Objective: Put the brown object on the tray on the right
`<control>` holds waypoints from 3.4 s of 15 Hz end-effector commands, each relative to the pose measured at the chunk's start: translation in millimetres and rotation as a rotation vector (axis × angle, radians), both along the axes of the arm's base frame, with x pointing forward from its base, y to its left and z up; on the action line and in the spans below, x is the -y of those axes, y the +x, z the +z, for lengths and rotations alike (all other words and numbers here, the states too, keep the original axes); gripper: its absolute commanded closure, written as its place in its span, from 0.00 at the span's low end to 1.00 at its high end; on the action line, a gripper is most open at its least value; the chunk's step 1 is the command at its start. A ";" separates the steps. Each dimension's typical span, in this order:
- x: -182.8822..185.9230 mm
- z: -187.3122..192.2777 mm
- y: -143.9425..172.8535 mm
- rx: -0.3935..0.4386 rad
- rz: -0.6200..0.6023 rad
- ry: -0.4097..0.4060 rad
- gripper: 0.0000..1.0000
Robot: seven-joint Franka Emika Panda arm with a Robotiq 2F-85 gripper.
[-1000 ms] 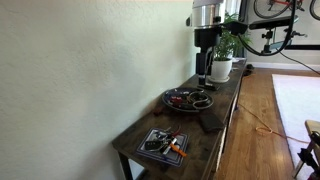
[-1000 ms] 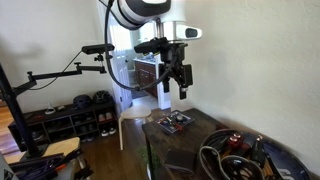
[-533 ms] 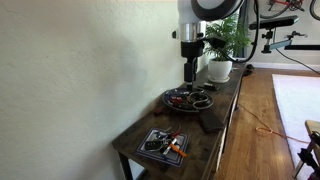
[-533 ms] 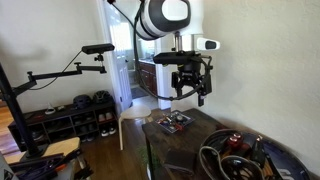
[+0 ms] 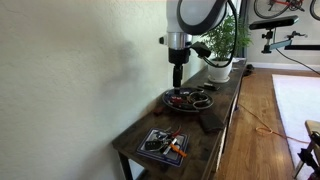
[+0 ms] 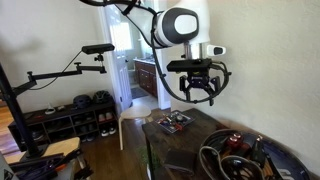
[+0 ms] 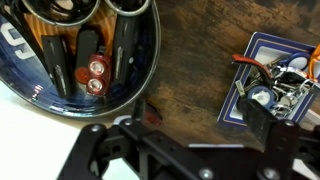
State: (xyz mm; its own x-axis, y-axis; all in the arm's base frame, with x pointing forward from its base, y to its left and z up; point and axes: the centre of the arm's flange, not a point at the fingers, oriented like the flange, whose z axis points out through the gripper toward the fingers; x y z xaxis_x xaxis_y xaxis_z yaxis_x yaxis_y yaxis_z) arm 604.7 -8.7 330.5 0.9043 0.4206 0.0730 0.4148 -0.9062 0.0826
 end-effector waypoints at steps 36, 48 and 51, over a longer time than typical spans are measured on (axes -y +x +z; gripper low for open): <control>24.0 -116.1 97.7 0.082 0.365 -0.001 0.00; 30.8 -147.6 106.3 0.076 0.355 0.062 0.00; 31.8 -152.2 106.4 0.073 0.356 0.068 0.00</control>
State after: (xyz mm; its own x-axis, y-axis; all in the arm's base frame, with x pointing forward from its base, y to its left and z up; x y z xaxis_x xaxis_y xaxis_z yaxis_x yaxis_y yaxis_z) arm 708.4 -34.6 179.8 0.7067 0.6927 0.1441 0.6893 -0.7199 0.0805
